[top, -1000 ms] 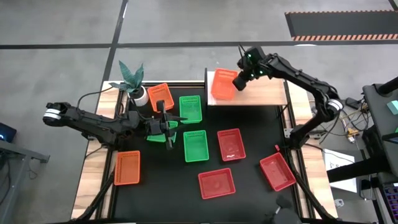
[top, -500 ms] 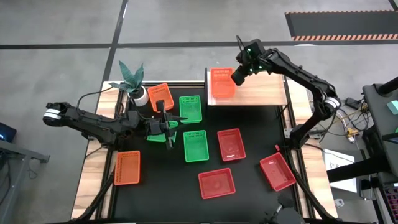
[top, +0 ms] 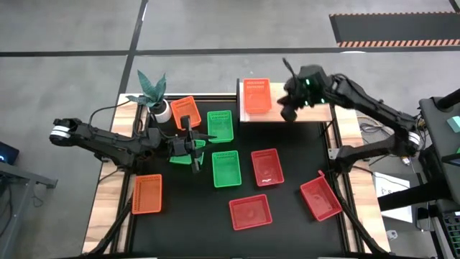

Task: Stack baskets on shelf by color
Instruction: Put the top left red bin on the shelf

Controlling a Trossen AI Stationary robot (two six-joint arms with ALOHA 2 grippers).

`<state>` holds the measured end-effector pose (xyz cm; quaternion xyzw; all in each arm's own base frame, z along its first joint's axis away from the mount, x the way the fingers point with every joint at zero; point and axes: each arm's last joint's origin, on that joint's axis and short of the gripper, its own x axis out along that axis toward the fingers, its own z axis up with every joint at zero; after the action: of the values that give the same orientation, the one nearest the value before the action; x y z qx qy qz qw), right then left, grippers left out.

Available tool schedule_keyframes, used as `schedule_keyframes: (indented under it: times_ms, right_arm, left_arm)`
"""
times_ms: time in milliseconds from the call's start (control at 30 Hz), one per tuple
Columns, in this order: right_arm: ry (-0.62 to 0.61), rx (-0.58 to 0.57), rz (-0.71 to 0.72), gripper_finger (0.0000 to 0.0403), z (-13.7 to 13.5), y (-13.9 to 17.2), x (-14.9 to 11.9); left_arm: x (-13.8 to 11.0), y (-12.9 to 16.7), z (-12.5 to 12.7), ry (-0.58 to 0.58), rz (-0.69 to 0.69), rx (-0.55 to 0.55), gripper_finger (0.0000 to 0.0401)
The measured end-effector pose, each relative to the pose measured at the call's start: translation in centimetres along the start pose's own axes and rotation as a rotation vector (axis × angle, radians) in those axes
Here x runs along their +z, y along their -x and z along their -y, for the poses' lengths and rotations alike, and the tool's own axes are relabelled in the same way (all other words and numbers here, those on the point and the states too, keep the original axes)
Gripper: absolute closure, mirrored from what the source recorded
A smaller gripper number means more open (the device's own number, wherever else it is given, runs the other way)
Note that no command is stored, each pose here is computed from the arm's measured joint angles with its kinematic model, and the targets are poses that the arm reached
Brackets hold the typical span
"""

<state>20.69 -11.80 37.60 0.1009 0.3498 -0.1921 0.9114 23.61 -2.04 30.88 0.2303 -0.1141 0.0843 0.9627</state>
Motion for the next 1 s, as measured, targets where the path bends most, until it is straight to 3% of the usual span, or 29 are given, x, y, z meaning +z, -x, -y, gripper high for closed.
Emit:
schedule_keyframes:
  times_ms: [200, 467, 733, 1000]
  right_arm:
    - [0.113, 0.152, 0.032, 0.0394, -4.5, 0.9, -3.2]
    - [0.272, 0.345, 0.128, 0.0394, -9.2, -1.6, -8.6]
    - [0.362, 0.313, 0.117, 0.0394, -12.1, -4.1, -12.7]
    - [0.355, 0.357, 0.061, 0.0394, -14.0, -4.2, -13.9]
  left_arm:
    - [0.0, 0.0, 0.0, 0.007, 0.0, 0.0, 0.0331]
    - [0.0, 0.0, 0.0, 0.01, 0.0, 0.0, 0.0331]
    - [0.0, 0.0, 0.0, 0.035, -0.001, -0.001, 0.0331]
    - [-0.1, 0.0, 0.0, 0.038, -0.004, -0.002, 0.0331]
